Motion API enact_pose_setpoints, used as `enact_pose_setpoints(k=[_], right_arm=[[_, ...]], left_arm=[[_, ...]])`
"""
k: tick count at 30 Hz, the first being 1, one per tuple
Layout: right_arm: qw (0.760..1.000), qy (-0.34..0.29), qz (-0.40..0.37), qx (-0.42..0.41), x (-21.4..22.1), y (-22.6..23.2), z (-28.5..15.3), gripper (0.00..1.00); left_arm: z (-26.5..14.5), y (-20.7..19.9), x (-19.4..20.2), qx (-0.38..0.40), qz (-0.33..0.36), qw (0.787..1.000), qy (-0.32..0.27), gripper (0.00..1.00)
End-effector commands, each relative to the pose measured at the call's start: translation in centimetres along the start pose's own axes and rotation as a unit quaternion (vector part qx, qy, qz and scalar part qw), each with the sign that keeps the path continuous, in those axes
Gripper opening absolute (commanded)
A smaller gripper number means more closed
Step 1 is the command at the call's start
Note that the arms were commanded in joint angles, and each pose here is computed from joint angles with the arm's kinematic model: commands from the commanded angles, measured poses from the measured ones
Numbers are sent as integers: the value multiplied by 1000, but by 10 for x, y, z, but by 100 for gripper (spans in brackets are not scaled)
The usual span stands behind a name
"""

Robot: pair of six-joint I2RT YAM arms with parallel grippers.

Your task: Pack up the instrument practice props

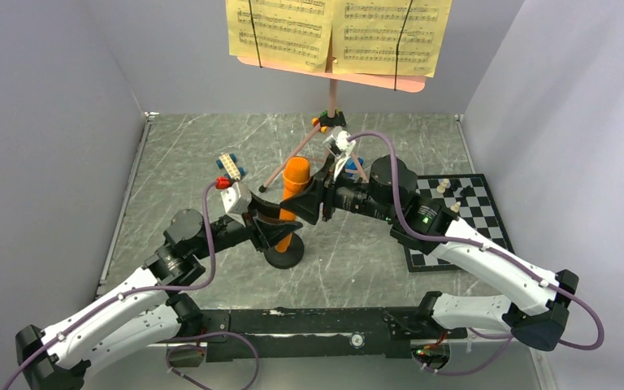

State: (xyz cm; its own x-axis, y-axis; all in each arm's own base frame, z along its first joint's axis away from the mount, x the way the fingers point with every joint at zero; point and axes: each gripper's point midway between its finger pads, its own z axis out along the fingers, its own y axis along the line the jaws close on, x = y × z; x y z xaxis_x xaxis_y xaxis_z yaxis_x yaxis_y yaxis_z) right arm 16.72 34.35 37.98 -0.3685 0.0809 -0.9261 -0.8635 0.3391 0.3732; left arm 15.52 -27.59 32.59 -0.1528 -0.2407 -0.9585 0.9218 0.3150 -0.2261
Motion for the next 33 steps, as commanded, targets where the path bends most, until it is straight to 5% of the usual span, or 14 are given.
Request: enact_pose_setpoints(k=[1, 6, 13, 20, 33], right_arm=[[1000, -23, 16, -8, -22, 9, 2, 68], [997, -3, 20, 79, -13, -23, -4, 92], [991, -31, -11, 128, -10, -40, -32, 93], [986, -26, -32, 161, 10, -56, -53, 93], [979, -28, -22, 201, 54, -79, -82, 92]], left_arm=[[-10, 25, -24, -82, 32, 996, -34, 0], [-34, 61, -34, -204, 22, 978, -21, 0], [-119, 164, -33, -475, -37, 878, 30, 0], [-168, 261, 23, -566, -168, 803, 80, 0], [-95, 356, 90, -479, -223, 834, 160, 0]])
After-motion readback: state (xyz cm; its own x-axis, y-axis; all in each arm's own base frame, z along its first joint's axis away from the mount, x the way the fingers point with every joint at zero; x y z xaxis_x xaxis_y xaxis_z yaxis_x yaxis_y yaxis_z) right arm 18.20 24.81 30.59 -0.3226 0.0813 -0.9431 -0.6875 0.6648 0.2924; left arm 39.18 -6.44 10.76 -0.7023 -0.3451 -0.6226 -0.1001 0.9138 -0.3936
